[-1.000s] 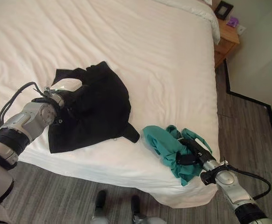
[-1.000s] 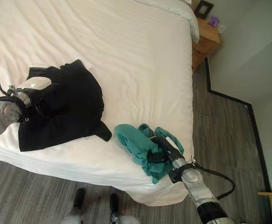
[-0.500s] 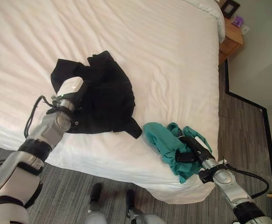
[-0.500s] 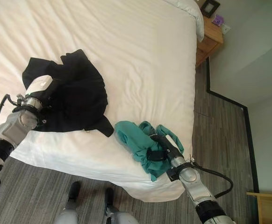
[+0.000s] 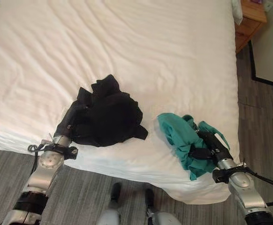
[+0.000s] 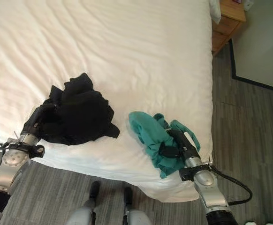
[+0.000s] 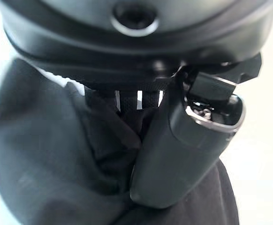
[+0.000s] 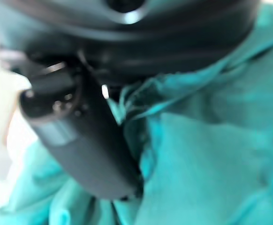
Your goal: Pick up bed clothes into laundry basket.
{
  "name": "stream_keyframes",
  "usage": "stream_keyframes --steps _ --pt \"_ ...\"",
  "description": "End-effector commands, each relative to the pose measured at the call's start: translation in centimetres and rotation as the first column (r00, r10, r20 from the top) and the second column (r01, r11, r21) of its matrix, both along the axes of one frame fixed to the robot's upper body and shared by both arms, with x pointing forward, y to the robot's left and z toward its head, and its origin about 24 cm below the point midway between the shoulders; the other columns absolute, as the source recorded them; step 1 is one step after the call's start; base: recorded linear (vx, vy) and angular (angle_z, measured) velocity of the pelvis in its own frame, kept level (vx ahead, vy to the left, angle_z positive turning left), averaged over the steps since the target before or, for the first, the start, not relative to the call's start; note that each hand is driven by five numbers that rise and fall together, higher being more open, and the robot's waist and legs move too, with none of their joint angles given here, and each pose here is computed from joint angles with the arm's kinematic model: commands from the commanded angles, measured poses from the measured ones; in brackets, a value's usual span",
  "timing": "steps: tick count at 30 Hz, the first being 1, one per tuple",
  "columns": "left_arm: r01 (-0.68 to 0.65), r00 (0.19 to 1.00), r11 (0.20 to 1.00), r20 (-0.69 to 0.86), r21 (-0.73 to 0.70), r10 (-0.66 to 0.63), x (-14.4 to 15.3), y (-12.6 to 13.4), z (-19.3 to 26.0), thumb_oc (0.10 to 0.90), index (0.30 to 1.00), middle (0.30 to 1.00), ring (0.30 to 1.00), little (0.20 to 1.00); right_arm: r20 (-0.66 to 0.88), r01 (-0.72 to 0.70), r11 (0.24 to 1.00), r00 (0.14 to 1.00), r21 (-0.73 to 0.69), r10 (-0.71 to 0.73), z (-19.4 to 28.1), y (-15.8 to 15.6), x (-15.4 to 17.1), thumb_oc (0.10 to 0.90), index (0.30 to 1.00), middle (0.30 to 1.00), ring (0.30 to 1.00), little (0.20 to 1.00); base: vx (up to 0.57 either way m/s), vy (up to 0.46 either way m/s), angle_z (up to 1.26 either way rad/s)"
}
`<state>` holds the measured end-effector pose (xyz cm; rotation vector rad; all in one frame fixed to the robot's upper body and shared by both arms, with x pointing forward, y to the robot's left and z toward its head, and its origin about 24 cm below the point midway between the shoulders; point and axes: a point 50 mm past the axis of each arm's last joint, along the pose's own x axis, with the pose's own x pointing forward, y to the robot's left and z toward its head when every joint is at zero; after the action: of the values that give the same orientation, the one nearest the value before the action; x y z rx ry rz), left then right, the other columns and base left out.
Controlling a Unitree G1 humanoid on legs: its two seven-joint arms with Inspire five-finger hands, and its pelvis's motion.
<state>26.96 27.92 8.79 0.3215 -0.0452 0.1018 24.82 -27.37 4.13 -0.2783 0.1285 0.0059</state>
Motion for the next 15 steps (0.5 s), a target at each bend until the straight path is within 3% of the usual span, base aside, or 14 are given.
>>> stream_keyframes --steps 1,5,10,12,15 --pt "-0.056 0.967 0.993 0.242 -0.104 0.080 -1.5 1.4 3.2 0.400 0.300 0.300 0.300 0.300 0.189 0.065 0.997 0.979 0.042 -0.071 3.6 -1.3 -0.8 0.400 0.300 0.300 0.300 0.300 0.05 0.014 0.02" --pt "-0.128 0.967 0.975 0.194 -0.181 0.163 -4.6 1.9 0.8 0.400 0.300 0.300 0.300 0.300 0.211 0.088 0.991 0.972 0.104 -0.108 3.4 -1.0 -1.6 0.400 0.300 0.300 0.300 0.300 0.02 0.021 0.11" --pt "-0.261 0.960 0.891 -0.003 -0.372 0.280 -7.8 1.3 -5.0 0.400 0.300 0.300 0.300 0.300 0.101 0.123 0.979 0.985 0.164 -0.140 0.3 0.1 -3.0 0.400 0.300 0.300 0.300 0.300 0.00 -0.012 0.05" --pt "-0.298 0.952 0.850 -0.070 -0.434 0.298 -8.5 0.7 -6.7 0.400 0.300 0.300 0.300 0.300 0.078 0.119 0.972 0.988 0.204 -0.137 -0.4 0.9 -3.4 0.400 0.300 0.300 0.300 0.300 -0.04 -0.024 0.03" --pt "-0.291 0.956 0.851 -0.095 -0.437 0.278 -8.6 0.4 -7.2 0.400 0.300 0.300 0.300 0.300 0.079 0.094 0.976 0.991 0.195 -0.111 -0.4 1.3 -3.3 0.400 0.300 0.300 0.300 0.300 0.01 -0.026 0.08"
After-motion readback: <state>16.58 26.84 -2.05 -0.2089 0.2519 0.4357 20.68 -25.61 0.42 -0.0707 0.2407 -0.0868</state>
